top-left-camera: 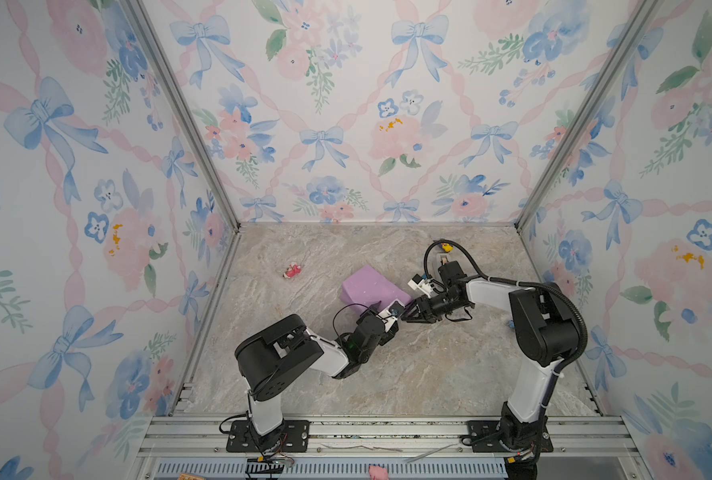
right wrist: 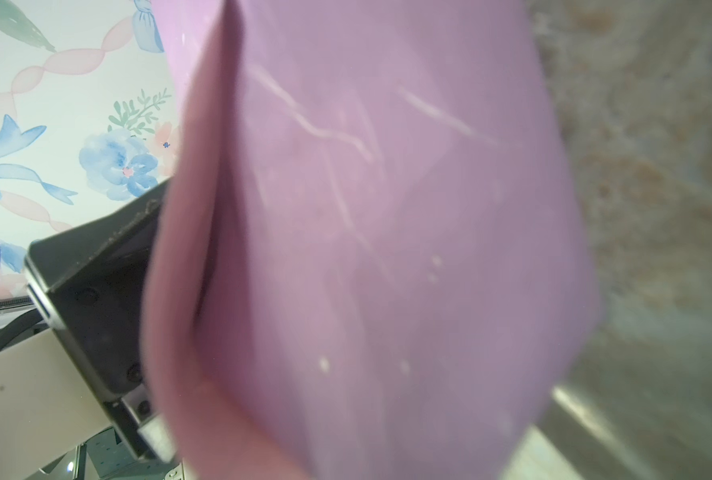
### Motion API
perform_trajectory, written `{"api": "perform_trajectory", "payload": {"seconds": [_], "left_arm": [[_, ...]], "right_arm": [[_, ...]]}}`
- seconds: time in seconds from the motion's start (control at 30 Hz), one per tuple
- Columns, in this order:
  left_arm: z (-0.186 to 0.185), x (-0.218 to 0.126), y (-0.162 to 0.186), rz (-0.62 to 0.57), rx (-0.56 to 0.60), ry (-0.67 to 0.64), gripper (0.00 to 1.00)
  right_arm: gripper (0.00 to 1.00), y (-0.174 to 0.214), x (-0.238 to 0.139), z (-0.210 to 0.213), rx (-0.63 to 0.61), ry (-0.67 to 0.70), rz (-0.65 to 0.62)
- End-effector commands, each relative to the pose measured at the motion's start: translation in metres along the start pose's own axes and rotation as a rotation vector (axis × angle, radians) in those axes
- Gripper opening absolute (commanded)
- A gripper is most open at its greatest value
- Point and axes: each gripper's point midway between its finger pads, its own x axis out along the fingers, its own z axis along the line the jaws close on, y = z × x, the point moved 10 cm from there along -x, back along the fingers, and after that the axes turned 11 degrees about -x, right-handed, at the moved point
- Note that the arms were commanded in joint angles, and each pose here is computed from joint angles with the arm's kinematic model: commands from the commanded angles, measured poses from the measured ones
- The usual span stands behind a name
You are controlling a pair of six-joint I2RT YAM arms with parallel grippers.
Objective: Wrap the gift box in paper
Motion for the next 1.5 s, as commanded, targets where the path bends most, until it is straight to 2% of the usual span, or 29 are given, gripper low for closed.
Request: {"api": "perform_trajectory", "payload": {"seconds": [0.0,0.17,0.37,0.53,0.87,1.47], "left_arm": [[-0.011,-0.003,0.054,0.253,0.066,0.102,0.63],[-0.011,-0.003,0.054,0.253,0.069,0.102,0.63],[-0.011,-0.003,0.054,0.251,0.070,0.102,0.63],[-0.011,-0.003,0.054,0.251,0.072,0.104,0.63],[-0.011,-0.003,0.054,0.251,0.071,0.103,0.63],[-0.011,-0.004,0.054,0.252,0.071,0.102,0.63]], "right_arm": [[0.45,0.005,-0.014,0.002,-0.004,0.029,-0.023],[0.43,0.016,-0.020,0.002,0.011,0.044,-0.016],[0.15,0.016,-0.015,0.010,-0.006,0.030,-0.045],[0.06,0.005,-0.002,0.011,-0.022,0.018,-0.067],[0.03,-0.014,0.012,0.014,-0.050,-0.002,-0.108],[0.01,-0.008,0.004,0.040,-0.114,-0.074,-0.097]]}}
